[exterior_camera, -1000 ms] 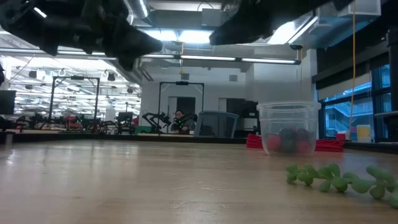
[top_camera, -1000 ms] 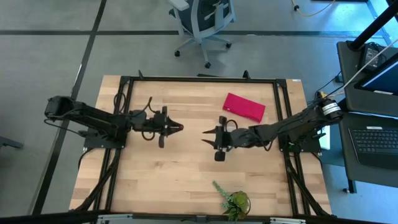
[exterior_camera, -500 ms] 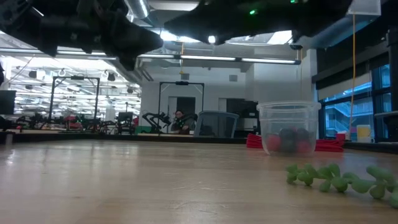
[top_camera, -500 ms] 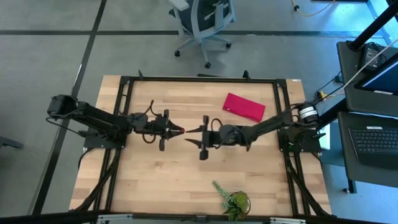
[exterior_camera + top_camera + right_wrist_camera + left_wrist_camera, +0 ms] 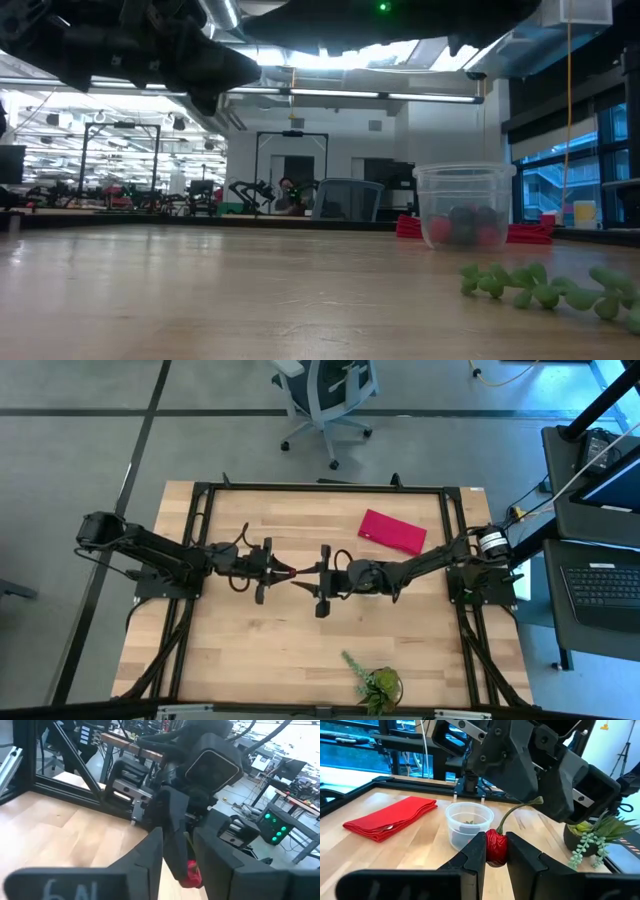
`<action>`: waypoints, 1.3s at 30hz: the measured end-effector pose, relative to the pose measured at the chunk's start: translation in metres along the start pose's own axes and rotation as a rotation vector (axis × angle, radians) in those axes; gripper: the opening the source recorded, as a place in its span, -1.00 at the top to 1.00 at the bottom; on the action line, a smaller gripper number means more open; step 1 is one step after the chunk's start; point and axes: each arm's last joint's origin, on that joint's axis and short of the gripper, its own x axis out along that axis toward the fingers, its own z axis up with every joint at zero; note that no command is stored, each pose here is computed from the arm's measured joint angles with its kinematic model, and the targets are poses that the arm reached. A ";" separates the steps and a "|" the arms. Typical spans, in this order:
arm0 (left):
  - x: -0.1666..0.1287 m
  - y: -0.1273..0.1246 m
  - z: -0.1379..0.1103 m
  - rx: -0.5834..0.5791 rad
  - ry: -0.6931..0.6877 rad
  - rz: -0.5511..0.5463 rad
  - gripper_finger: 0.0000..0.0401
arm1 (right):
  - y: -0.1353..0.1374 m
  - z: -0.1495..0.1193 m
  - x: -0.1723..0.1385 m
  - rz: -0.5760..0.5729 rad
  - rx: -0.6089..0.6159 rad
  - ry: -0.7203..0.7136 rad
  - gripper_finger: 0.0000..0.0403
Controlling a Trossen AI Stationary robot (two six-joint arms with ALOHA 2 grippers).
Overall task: Pick and placing Produce into tupperware
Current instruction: Put the red cherry into the transparent container
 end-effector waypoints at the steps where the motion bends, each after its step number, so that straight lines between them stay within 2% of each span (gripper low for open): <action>1: 0.000 -0.001 0.000 0.000 0.001 -0.004 0.70 | 0.000 0.000 0.000 0.000 0.000 0.000 0.45; 10: -0.001 -0.009 -0.001 0.004 0.002 -0.044 0.70 | -0.008 -0.004 0.002 -0.014 0.024 0.016 0.54; 15: -0.001 -0.010 0.000 0.036 -0.010 -0.050 0.70 | -0.006 -0.003 0.002 0.049 0.027 -0.005 0.57; 20: -0.001 -0.011 0.002 0.047 -0.026 -0.052 0.70 | -0.006 -0.003 0.002 0.057 0.028 -0.007 0.61; 23: -0.001 -0.011 0.001 0.047 -0.025 -0.052 0.70 | -0.006 -0.003 0.002 0.057 0.028 -0.007 0.69; 28: -0.001 -0.011 0.001 0.047 -0.025 -0.052 0.70 | -0.006 -0.003 0.002 0.056 0.027 -0.008 0.95; 39: -0.001 -0.010 0.001 0.025 -0.019 -0.050 0.67 | -0.005 -0.003 0.002 0.057 0.054 -0.003 0.98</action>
